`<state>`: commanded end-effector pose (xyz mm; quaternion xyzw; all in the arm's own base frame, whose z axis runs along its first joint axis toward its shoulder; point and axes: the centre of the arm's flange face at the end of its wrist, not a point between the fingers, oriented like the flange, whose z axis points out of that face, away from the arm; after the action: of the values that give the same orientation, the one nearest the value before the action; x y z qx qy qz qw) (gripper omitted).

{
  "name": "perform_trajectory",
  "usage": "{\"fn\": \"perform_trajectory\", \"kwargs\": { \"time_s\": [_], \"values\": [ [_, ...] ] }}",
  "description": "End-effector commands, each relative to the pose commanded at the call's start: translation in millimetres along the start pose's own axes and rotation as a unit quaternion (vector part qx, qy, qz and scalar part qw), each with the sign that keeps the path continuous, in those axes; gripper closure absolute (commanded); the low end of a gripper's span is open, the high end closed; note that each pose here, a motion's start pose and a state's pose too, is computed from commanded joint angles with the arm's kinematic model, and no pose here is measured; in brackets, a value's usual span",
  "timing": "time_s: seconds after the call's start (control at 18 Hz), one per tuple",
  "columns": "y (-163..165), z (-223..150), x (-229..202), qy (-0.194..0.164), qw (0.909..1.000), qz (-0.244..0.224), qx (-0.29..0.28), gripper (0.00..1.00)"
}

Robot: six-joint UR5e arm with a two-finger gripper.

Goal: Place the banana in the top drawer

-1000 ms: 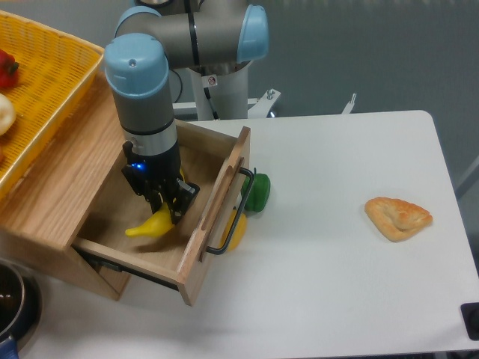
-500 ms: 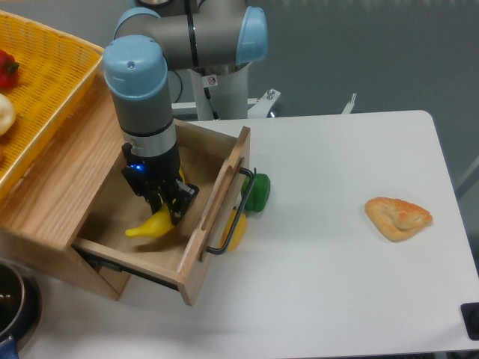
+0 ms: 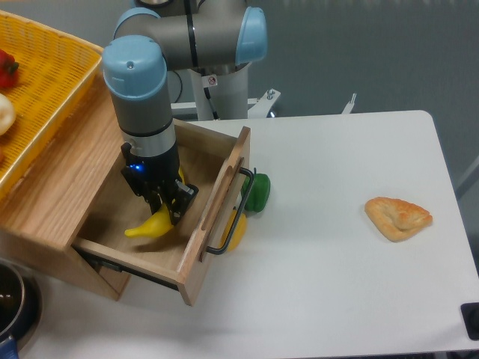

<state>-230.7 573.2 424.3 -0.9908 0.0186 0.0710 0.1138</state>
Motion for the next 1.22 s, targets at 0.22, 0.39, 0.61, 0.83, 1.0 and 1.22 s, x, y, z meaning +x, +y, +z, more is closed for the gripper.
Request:
{"fn": "perform_trajectory", "kwargs": {
  "time_s": [0.22,0.39,0.61,0.83,1.0,1.22],
  "values": [
    [-3.3,1.9,6.2,-0.003,1.0000,0.007,-0.004,0.43],
    [-3.6,-0.1,7.3,-0.003,1.0000,0.007,-0.003,0.34],
    [-4.2,-7.5,7.0,-0.006,0.9999,0.007,0.002,0.26],
    [-2.5,-25.5,4.6,-0.013,0.9998,0.005,0.014,0.24],
    [0.1,-47.1,3.4,-0.022,0.9993,0.002,0.030,0.24],
    [11.4,-70.9,-9.2,-0.024,0.9983,-0.013,0.051,0.24]
  ]
}}
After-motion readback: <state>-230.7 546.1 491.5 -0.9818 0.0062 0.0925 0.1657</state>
